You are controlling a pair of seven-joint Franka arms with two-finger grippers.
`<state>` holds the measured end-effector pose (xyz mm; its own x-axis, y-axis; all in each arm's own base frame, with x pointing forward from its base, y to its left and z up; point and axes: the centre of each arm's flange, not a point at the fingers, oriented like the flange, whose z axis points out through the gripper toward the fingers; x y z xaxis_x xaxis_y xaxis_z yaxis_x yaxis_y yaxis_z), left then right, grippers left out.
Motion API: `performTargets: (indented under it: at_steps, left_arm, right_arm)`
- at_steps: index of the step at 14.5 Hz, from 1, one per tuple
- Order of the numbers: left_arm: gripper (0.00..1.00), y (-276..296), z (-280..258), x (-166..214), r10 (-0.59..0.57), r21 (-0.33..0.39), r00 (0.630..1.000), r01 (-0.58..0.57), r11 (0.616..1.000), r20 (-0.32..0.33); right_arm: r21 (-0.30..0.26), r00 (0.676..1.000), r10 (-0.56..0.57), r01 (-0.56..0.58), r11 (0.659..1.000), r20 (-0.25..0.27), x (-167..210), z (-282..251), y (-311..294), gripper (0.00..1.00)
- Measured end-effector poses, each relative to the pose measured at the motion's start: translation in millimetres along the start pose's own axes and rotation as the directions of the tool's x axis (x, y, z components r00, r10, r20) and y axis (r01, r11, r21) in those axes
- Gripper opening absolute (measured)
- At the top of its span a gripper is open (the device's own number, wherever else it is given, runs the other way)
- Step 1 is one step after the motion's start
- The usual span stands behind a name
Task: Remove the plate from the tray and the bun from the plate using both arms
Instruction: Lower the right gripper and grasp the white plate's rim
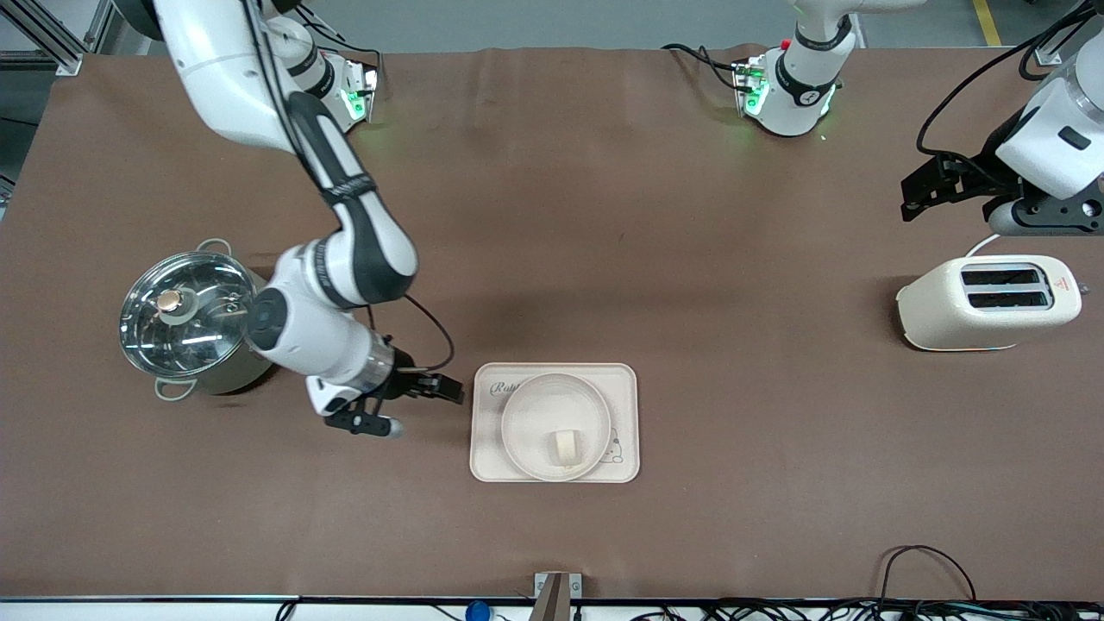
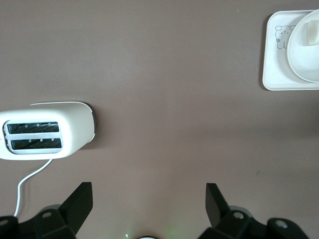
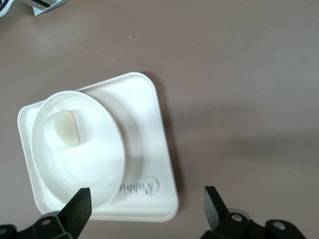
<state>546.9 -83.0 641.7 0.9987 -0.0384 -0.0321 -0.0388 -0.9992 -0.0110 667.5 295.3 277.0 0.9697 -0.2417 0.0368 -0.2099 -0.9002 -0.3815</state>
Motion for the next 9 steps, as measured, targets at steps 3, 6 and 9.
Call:
performTargets:
  at_steps: [3, 6, 9]
  left_arm:
    - [1.0, 0.9, 6.8, 7.5, 0.001, -0.002, 1.0, -0.001, 1.0, -0.006]
    - [1.0, 1.0, 10.3, 11.4, 0.0, -0.004, 1.0, 0.0, 1.0, -0.009]
    - [1.0, 1.4, 11.6, 13.7, 0.001, -0.005, 1.0, -0.001, 1.0, -0.014]
  right_arm:
    - [-0.006, 0.997, 0.082, -0.082, 0.997, -0.014, -23.9, 49.5, -19.3, 1.0]
    - [0.0, 0.992, 0.123, -0.123, 0.992, -0.029, -31.4, 79.5, -32.7, 0.98]
    - [0.006, 0.989, 0.141, -0.141, 0.99, -0.051, -26.6, 98.1, -30.9, 0.93]
